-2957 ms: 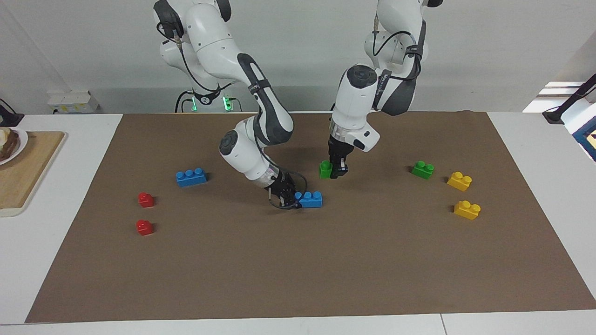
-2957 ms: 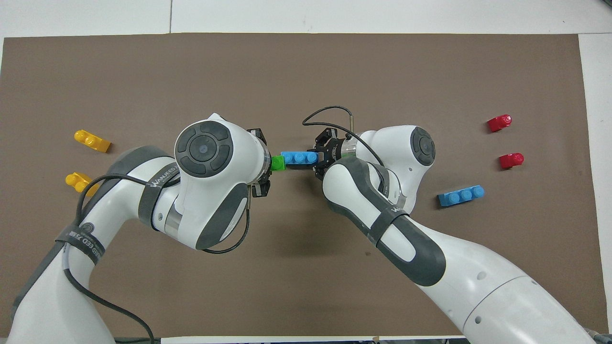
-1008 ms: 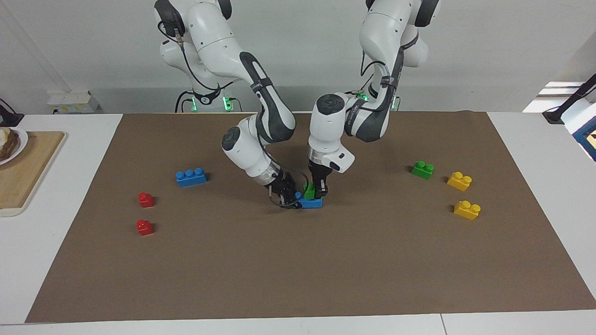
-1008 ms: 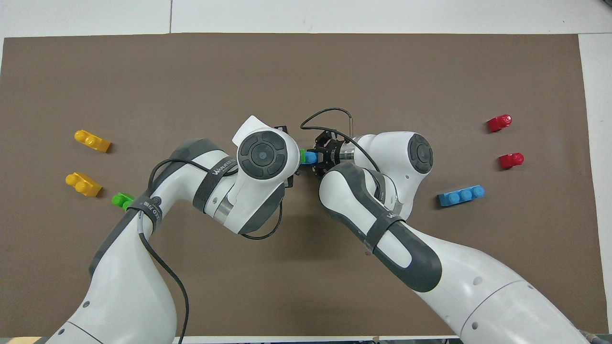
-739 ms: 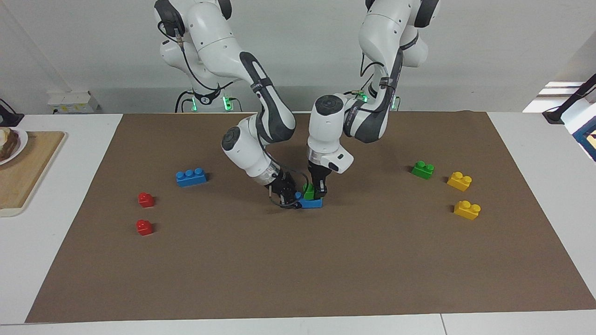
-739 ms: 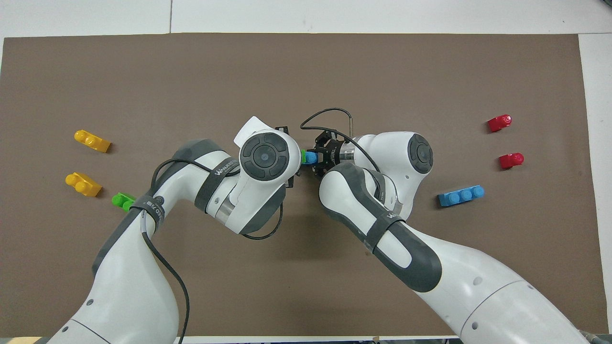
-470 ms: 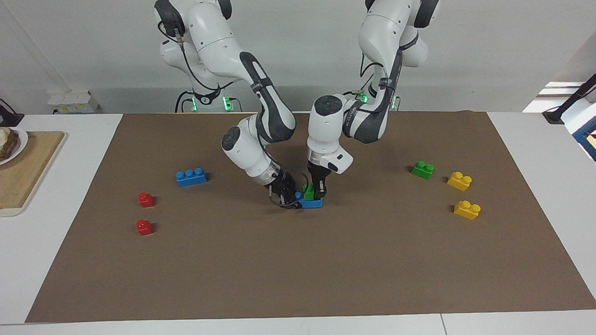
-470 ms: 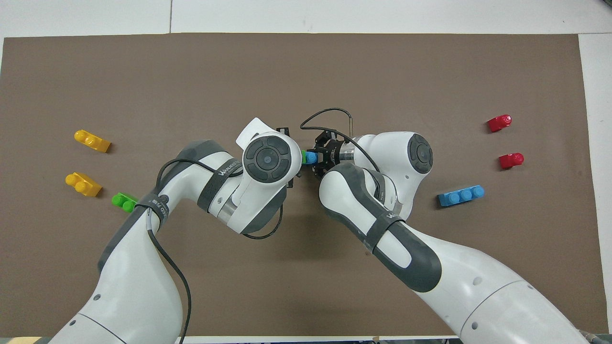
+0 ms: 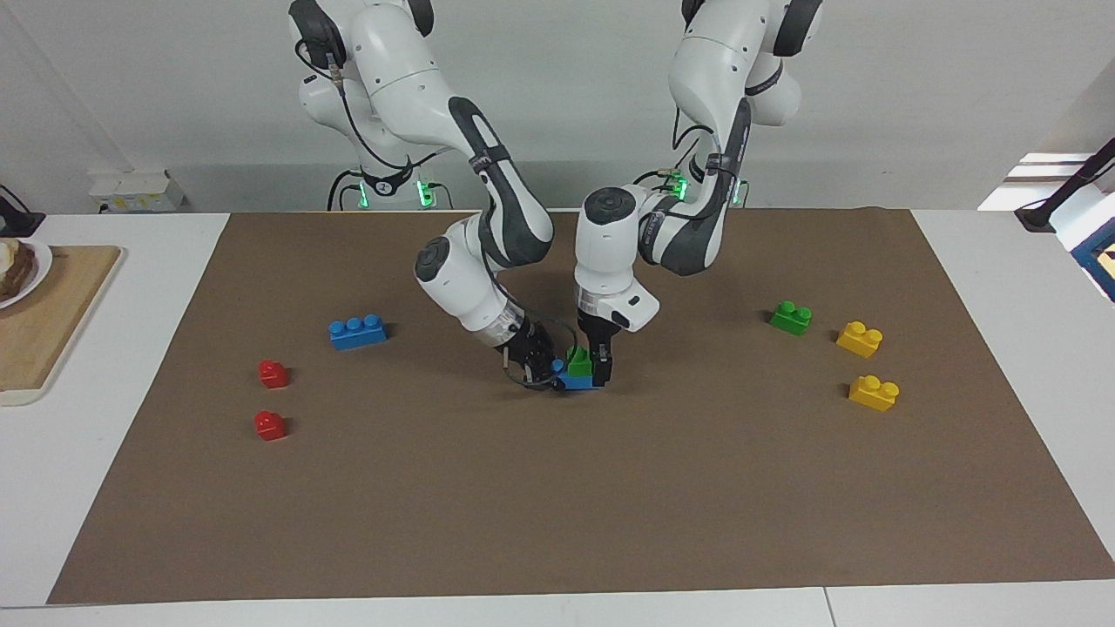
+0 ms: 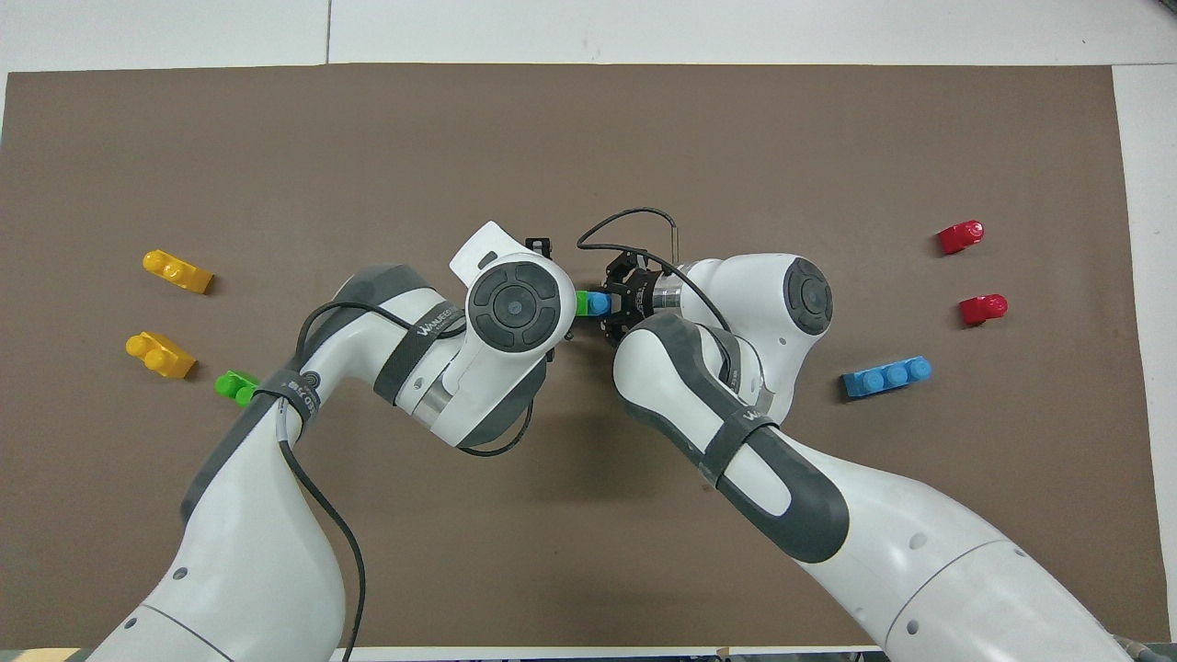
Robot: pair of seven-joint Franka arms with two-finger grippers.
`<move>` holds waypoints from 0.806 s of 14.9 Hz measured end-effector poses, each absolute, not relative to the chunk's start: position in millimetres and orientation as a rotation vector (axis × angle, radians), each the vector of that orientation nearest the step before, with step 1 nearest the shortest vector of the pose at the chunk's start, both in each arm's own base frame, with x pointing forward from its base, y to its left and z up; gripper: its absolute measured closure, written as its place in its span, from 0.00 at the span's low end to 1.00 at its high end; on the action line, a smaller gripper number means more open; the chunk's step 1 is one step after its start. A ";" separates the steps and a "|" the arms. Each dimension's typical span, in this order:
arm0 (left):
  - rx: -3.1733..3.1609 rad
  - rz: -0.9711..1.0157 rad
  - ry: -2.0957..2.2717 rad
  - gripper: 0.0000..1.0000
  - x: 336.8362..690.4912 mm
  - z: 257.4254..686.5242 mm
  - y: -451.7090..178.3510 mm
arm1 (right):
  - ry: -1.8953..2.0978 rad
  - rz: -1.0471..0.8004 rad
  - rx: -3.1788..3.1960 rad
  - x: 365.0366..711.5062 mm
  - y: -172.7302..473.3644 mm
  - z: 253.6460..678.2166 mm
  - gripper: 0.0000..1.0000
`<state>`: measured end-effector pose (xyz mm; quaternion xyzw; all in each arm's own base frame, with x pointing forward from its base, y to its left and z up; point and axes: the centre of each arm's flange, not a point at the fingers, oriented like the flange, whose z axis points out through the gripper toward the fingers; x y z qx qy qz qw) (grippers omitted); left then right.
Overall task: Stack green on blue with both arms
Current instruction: 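Open both grippers and draw them back from the joined bricks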
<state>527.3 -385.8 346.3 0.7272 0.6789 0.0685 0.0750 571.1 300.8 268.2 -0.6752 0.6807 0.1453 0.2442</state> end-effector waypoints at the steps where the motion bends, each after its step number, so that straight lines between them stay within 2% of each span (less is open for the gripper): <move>1: 2.188 0.214 2.036 0.00 527.1 357.9 -381.7 | 1.865 0.393 -1.843 570.9 299.5 264.5 0.60; 3: 2.222 0.231 2.022 0.00 523.9 382.9 -373.4 | 1.870 0.371 -1.825 574.1 298.8 263.4 0.44; 4: 2.245 0.239 2.011 0.00 522.4 393.3 -368.8 | 1.873 0.366 -1.821 575.2 297.4 262.9 0.30; 6: 2.287 0.253 1.984 0.00 526.2 407.1 -353.8 | 1.882 0.366 -1.816 576.9 293.4 260.2 0.11; 9: 2.333 0.269 1.957 0.00 546.0 412.8 -317.6 | 1.900 0.401 -1.808 581.1 283.9 259.0 0.10; 12: 2.372 0.277 1.941 0.00 565.0 411.6 -280.5 | 1.904 0.458 -1.814 596.9 244.0 256.6 0.10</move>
